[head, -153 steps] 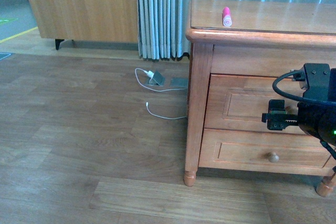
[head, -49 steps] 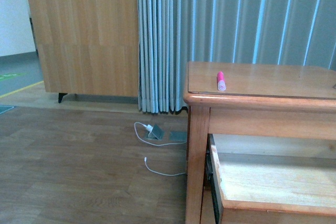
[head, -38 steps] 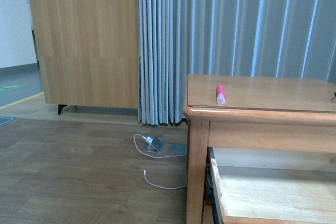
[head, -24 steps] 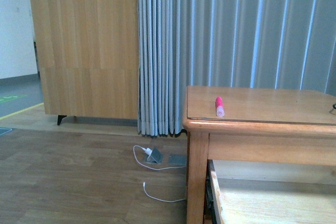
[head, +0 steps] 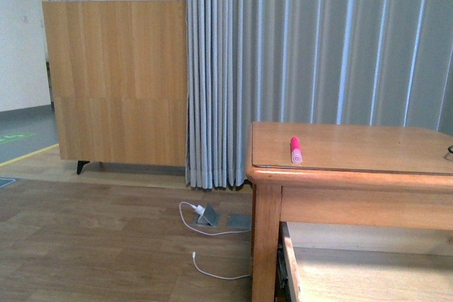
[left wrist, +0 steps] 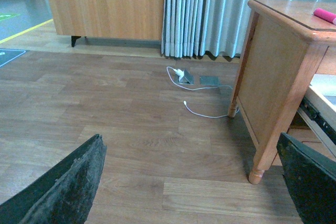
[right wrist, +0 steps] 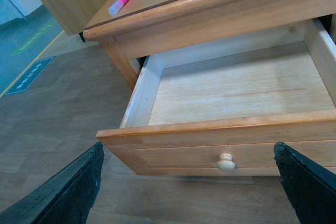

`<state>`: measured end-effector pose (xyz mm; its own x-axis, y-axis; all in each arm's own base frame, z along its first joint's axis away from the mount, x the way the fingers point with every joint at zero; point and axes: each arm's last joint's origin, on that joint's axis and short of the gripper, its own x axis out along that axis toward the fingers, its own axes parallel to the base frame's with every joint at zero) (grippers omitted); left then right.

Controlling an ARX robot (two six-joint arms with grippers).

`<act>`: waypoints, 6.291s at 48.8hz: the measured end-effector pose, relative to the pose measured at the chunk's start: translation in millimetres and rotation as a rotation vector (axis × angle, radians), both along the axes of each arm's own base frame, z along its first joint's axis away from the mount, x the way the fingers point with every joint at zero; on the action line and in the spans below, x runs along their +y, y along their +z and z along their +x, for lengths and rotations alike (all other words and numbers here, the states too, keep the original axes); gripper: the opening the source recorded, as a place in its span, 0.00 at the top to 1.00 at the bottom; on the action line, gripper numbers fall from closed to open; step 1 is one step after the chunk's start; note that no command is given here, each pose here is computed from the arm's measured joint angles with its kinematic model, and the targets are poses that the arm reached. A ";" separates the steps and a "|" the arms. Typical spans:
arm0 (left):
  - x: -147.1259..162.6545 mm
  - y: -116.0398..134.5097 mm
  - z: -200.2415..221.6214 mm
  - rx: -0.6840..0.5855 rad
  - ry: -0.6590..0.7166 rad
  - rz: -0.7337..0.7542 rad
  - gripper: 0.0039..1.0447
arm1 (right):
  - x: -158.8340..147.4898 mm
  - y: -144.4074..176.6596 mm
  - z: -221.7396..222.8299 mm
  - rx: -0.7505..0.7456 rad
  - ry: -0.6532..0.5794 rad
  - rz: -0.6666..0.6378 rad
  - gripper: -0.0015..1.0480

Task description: Place pink marker in drawer with both arms

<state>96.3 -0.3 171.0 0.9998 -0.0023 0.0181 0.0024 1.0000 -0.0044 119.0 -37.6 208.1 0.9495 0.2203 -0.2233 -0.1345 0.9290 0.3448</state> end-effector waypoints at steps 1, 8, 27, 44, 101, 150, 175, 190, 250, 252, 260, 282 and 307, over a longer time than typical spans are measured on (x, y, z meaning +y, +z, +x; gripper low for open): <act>0.0 0.0 0.0 0.000 0.000 0.000 0.06 | 0.4 -0.4 0.1 -0.026 -0.020 -0.029 0.10; 0.0 0.0 0.0 0.000 0.001 0.000 0.06 | 5.8 -6.4 -2.3 -0.245 -0.186 -0.277 0.12; 0.0 0.0 0.0 0.000 0.000 0.000 0.06 | 6.5 -6.5 -2.5 -0.258 -0.189 -0.322 0.08; -6.5 3.0 14.4 0.078 0.154 -0.030 0.06 | 6.5 -6.5 -2.5 -0.258 -0.190 -0.322 0.08; -250.4 87.5 362.3 0.123 -0.389 0.129 0.06 | 6.5 -6.5 -2.5 -0.259 -0.189 -0.326 0.08; -291.4 79.6 383.0 0.376 -0.429 0.221 0.53 | 6.5 -6.5 -2.5 -0.259 -0.189 -0.326 0.08; -276.6 79.3 376.6 0.342 -0.496 0.214 0.87 | 6.5 -6.5 -2.5 -0.259 -0.189 -0.326 0.08; -238.0 86.4 341.8 0.265 -0.628 0.150 0.87 | 6.5 -6.5 -2.5 -0.259 -0.189 -0.326 0.08; -263.9 22.3 308.9 0.350 -1.074 0.162 0.73 | 6.5 -6.5 -2.5 -0.259 -0.189 -0.326 0.08; -263.8 22.8 309.4 0.345 -1.062 0.164 0.66 | 6.5 -6.5 -2.5 -0.259 -0.190 -0.326 0.08; -261.0 25.4 310.5 0.321 -0.977 0.154 0.42 | 6.5 -6.5 -2.5 -0.259 -0.189 -0.326 0.08; -205.4 74.6 276.9 0.249 -0.501 0.105 0.06 | 6.6 -6.5 -2.5 -0.259 -0.189 -0.326 0.08; -82.7 109.3 158.6 0.119 -0.131 -0.022 0.06 | 6.6 -6.5 -2.5 -0.259 -0.189 -0.326 0.08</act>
